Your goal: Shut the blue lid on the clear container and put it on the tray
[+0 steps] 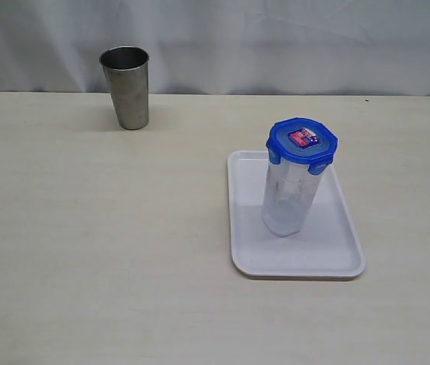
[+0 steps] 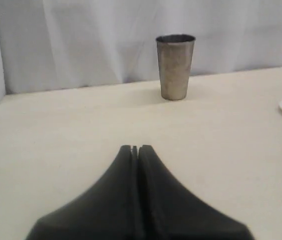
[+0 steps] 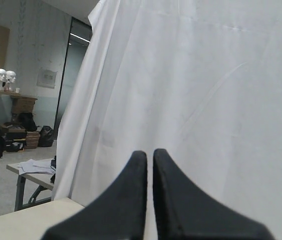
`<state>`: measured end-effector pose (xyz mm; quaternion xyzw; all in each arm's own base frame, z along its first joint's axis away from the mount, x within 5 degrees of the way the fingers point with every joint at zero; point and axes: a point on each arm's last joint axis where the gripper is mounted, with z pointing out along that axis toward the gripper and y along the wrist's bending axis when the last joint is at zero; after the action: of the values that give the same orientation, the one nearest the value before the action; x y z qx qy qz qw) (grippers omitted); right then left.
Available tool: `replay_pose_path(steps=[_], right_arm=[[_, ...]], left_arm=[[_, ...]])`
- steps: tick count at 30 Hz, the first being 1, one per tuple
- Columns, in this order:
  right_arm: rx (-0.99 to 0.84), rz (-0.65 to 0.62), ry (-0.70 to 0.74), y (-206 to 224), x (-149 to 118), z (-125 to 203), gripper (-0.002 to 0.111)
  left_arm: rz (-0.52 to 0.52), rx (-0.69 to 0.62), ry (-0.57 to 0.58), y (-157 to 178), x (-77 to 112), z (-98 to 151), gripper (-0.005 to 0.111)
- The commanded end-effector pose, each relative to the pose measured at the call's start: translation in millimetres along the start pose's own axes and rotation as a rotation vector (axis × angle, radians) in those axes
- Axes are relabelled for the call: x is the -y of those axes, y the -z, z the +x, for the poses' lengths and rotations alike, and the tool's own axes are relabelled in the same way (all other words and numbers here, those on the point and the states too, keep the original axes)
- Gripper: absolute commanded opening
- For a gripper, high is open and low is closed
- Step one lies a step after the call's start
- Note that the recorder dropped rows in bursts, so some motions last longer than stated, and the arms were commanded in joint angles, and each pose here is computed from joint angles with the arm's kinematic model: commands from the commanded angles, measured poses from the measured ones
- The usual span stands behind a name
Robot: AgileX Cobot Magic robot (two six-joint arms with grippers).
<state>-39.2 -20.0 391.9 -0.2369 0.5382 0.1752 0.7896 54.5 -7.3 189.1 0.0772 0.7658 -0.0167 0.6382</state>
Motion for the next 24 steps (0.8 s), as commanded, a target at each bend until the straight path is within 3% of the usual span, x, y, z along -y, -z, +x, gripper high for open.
replay_pose_path(steps=[1, 24], right_arm=[[-0.004, 0.006, 0.000, 0.2, -0.4, 1.3, 0.005], [-0.004, 0.006, 0.000, 0.2, -0.4, 1.3, 0.005]], left_arm=[[0.004, -0.050, 0.037, 0.0, 0.7, 5.1, 0.000], [0.002, -0.050, 0.041, 0.0, 0.5, 5.1, 0.000]])
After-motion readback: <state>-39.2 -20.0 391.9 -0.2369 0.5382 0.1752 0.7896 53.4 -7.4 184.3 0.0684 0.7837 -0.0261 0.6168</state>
